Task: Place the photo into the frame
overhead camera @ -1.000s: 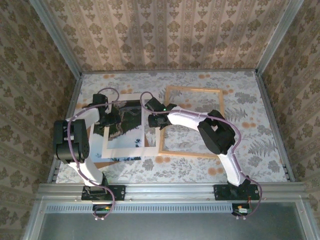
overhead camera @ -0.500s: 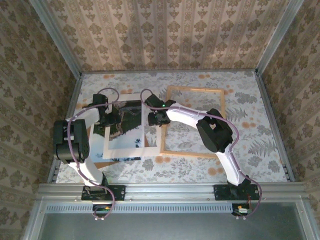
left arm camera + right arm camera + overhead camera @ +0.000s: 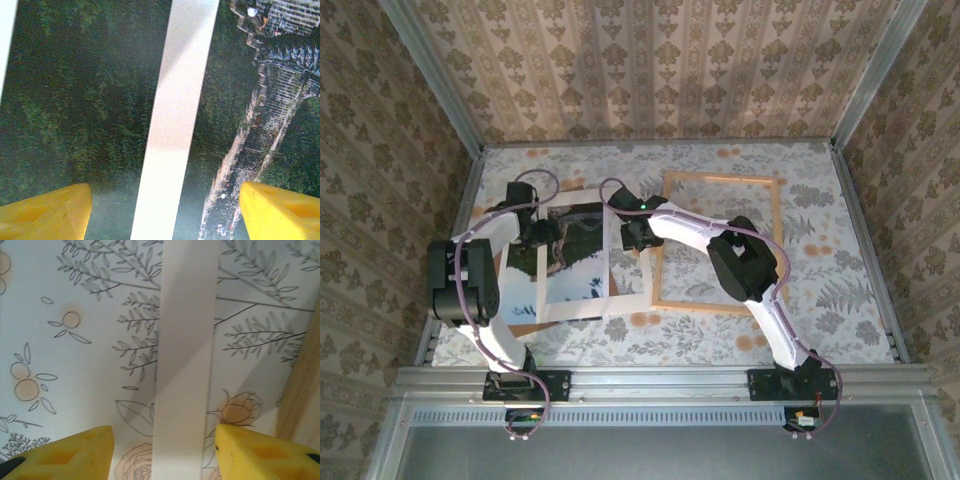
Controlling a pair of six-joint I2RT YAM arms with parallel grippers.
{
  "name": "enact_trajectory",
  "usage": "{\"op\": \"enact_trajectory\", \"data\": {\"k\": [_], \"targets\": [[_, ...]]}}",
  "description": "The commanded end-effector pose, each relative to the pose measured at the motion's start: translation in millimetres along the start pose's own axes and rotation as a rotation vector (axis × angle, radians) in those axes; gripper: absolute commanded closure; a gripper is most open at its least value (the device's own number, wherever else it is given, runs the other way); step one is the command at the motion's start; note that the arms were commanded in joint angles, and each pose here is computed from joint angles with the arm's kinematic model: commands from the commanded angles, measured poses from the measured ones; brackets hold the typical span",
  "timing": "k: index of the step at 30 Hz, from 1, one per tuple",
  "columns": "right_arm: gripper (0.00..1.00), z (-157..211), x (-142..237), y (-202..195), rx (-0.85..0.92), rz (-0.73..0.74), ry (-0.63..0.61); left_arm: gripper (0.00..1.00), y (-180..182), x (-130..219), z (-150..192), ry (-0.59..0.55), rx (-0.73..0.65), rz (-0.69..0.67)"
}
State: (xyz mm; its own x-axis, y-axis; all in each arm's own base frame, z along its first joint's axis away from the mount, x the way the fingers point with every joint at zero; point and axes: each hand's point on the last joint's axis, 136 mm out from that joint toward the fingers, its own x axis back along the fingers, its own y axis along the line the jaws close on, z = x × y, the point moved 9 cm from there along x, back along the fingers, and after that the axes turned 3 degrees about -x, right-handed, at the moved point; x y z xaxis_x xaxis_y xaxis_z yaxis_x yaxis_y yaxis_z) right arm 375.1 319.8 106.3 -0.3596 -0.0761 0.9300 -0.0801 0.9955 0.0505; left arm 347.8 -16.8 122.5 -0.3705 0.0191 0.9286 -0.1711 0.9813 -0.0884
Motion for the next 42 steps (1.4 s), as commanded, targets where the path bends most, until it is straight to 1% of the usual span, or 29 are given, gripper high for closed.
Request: {"op": "enact_trajectory", "data": {"k": [1,3,5,6,11,17,24,31,36,42], "targets": [[0.45,13.8,-15.4,2.7,-0.003,0.029,0.064,0.25,-4.8,-11.1,10.9,0.107,-0.067,-0.055],[0.47,17.7,-20.5,6.9,-0.015,0.004,0.080,0.28,-8.1,-16.1,14.1,0.144,-0.092,-0.063],[0.49,17.6,-19.7,8.7,-0.030,-0.014,0.071,0.35,-8.3,-19.7,15.8,0.170,-0.098,-0.065],[0.50,18.0,-18.7,9.4,-0.044,-0.031,0.068,0.36,-9.1,-20.4,16.6,0.178,-0.101,-0.061],[0.54,15.9,-16.6,16.8,-0.088,-0.120,0.080,0.44,-13.5,-26.4,19.7,0.211,-0.098,-0.005],[0.57,13.5,-19.8,23.8,-0.139,-0.227,0.103,0.52,-13.9,-26.5,19.8,0.215,-0.104,-0.001],[0.59,6.5,-18.4,36.6,-0.164,-0.357,0.094,0.60,-11.7,-25.7,17.2,0.210,-0.100,-0.004],[0.59,4.0,-15.1,33.7,-0.157,-0.332,0.082,0.68,-8.6,-21.8,14.0,0.192,-0.097,-0.023],[0.59,4.4,-15.6,33.0,-0.152,-0.330,0.084,0.75,-9.2,-19.5,10.2,0.193,-0.133,-0.075],[0.58,0.2,-10.9,27.6,-0.147,-0.324,0.075,0.83,-8.2,-13.5,6.5,0.173,-0.141,-0.108]]}}
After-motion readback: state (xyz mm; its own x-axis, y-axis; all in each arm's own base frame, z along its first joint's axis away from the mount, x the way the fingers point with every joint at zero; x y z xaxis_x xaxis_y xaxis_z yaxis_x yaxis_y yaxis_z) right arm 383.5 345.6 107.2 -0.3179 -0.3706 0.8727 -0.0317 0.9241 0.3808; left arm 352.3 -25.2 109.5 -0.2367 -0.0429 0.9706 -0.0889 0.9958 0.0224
